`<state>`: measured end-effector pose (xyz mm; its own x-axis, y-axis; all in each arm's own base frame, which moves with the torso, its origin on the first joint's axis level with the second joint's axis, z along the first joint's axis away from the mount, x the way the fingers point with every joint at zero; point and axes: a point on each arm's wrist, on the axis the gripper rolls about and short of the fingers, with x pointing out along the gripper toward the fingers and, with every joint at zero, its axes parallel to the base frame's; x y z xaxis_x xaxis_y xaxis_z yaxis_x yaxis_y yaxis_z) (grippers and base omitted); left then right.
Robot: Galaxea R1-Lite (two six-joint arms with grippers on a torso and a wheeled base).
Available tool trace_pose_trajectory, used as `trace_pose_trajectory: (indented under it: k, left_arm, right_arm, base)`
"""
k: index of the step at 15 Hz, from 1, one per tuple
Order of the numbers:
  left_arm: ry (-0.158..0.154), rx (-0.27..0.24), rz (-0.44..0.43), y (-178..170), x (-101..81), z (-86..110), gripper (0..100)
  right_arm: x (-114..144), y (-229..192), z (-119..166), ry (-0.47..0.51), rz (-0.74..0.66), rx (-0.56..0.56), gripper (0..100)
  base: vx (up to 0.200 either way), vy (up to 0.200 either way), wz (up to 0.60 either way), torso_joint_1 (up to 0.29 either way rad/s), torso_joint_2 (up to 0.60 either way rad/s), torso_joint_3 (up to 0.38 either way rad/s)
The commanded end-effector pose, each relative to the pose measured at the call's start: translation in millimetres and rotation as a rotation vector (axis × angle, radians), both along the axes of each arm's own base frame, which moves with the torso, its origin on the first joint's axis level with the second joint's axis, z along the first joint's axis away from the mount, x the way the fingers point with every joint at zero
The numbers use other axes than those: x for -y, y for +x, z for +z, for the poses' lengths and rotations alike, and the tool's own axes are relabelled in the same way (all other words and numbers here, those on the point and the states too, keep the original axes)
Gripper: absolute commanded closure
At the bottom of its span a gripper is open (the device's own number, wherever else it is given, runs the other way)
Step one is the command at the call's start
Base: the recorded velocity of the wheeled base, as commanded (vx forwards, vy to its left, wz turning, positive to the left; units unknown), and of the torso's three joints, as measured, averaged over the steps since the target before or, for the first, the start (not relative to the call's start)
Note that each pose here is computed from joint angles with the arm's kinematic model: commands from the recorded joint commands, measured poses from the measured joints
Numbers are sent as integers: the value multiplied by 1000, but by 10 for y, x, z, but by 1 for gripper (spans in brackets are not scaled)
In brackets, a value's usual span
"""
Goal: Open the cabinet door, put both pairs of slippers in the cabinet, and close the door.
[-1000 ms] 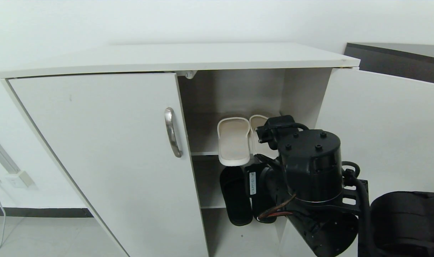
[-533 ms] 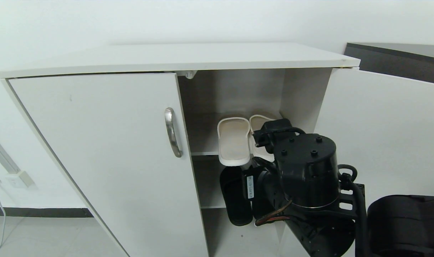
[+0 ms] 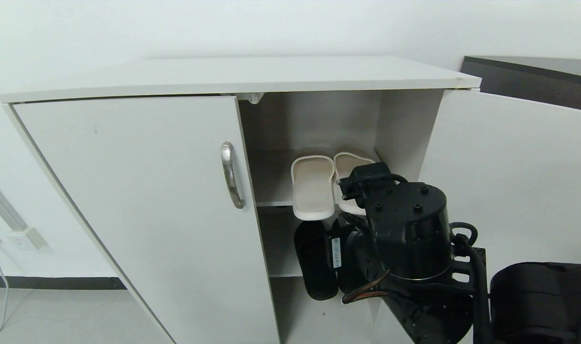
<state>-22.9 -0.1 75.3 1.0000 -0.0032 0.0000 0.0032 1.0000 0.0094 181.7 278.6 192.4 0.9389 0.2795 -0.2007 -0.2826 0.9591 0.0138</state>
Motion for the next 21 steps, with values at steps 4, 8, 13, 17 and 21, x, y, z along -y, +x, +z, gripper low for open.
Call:
trace_pose_trajectory:
  k: [4,8,13,17,21]
  left_arm:
    - [0,-2,0,1,0,0,100]
    - [-2,-2,0,1,0,0,100]
    - [0,-2,0,1,0,0,100]
    - [-2,0,5,1,-1,2,100]
    - [-2,0,3,1,-1,2,100]
  right_arm:
    - [-10,-1,-12,-1,-1,1,100]
    - [-9,-2,-27,0,-1,3,100]
    - [-1,4,-39,-6,4,0,100]
    - [33,109,-121,-28,-25,-14,100]
    - [80,212,-183,-31,-47,-20,100]
  base:
    - [-200,0,0,0,1,0]
    - [-200,0,0,5,2,0]
    - [-200,0,0,3,3,1]
    - [-150,0,0,-1,3,2]
    - [0,0,0,0,0,0]
